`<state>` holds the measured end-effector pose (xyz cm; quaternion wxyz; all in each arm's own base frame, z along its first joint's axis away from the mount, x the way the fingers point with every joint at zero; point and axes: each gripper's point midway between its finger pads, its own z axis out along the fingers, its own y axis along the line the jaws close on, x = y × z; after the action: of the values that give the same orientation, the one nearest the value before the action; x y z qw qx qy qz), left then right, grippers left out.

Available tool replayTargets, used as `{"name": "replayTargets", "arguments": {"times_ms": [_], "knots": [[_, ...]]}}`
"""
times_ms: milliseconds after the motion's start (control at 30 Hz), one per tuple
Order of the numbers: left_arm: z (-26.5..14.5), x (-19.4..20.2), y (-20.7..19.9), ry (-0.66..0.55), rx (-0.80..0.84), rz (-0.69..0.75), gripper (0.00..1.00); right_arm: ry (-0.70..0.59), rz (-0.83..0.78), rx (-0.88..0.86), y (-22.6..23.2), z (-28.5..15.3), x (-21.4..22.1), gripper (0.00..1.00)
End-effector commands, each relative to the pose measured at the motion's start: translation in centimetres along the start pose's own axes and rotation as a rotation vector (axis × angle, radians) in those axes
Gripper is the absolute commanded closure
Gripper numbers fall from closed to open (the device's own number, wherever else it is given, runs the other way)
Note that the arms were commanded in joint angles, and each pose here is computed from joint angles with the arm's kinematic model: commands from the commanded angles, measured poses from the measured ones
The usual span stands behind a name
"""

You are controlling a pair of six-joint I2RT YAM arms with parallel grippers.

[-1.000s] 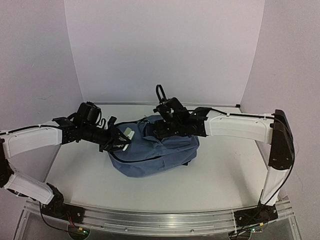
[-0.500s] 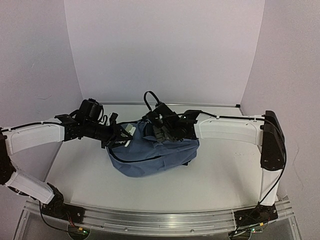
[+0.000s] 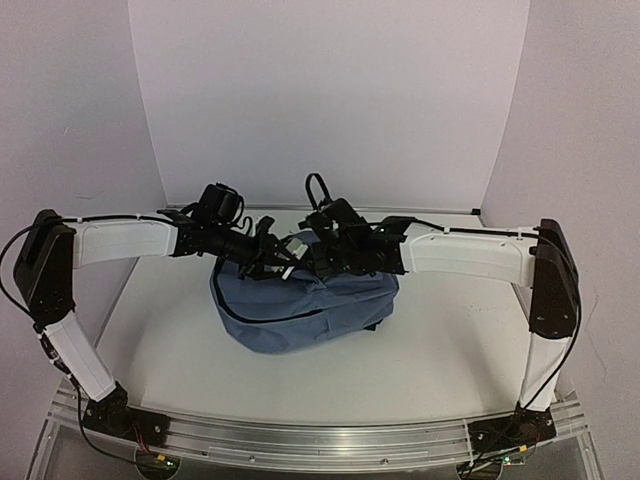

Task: Pack the student bag
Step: Place the stationery in the student bag.

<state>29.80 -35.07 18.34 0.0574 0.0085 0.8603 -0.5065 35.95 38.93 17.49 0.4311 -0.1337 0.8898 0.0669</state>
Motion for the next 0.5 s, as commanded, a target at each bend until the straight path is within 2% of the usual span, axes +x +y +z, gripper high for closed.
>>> {"name": "replayTargets", "arguments": {"times_ms": [0, 467], "knots": [[0.7, -0.8, -3.1, 0.064, 0.126, 0.035, 1.0, -0.087, 0.11, -0.078, -0.3, -2.1, -3.7, 1.0], [4.0, -1.4, -1.1, 0.163, 0.155, -0.028, 1.0, -0.111, 0.129, -0.105, 0.0, -2.4, -4.8, 1.0]]}}
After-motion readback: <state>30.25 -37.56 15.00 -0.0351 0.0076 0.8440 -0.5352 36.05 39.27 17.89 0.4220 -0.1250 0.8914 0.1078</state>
